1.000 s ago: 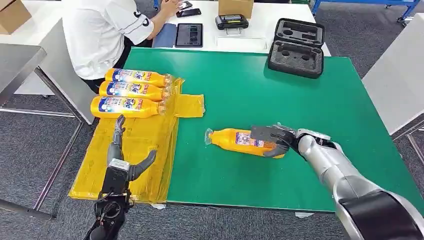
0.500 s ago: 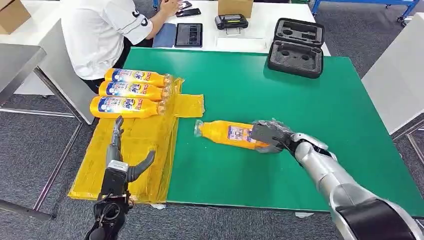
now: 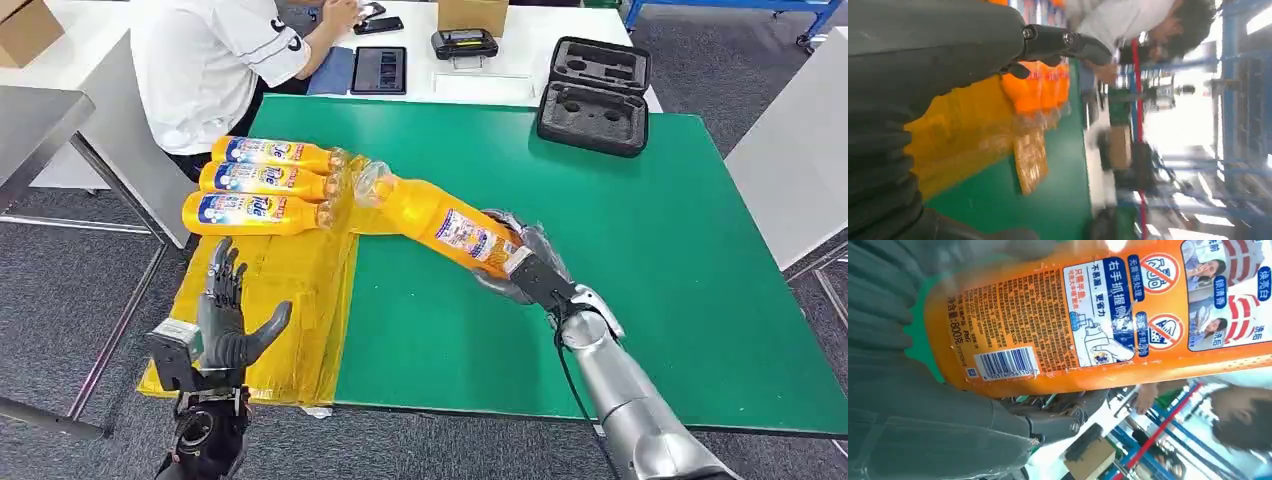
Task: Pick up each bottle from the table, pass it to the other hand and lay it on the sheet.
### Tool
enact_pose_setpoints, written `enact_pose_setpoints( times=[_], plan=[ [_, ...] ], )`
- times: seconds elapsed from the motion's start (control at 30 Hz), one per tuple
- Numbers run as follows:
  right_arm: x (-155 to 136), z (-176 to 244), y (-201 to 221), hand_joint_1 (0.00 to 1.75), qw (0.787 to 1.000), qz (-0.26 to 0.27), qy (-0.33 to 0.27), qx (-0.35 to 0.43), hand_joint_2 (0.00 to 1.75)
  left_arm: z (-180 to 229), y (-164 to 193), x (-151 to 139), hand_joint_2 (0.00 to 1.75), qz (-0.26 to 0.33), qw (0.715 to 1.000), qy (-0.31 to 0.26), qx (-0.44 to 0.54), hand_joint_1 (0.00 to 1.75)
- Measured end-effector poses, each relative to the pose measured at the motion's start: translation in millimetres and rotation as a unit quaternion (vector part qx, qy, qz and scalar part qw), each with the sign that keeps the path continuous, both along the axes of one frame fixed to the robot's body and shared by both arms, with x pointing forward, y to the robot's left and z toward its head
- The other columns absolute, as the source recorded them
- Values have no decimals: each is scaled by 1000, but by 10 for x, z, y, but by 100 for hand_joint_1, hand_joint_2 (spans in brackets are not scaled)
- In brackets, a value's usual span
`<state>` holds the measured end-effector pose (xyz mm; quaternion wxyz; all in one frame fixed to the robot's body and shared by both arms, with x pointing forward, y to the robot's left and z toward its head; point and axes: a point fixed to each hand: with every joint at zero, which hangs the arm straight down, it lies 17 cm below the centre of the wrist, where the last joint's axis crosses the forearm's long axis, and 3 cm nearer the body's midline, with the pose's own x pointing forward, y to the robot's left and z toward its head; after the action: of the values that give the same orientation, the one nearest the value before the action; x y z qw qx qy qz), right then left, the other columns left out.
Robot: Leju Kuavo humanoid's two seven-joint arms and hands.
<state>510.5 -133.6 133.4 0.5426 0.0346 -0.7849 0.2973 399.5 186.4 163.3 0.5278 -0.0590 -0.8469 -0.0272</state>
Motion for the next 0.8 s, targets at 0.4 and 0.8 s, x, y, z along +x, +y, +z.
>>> enact_pose_setpoints(
  times=[0.4, 0.8],
  plan=[
    [-349, 98, 459, 175, 990, 82, 31, 109, 175, 36, -515, -291, 175, -218, 967, 39, -128, 0],
    [-840, 41, 1135, 175, 958, 187, 94, 196, 175, 31, -999, -255, 175, -294, 947, 51, -117, 0]
  ],
)
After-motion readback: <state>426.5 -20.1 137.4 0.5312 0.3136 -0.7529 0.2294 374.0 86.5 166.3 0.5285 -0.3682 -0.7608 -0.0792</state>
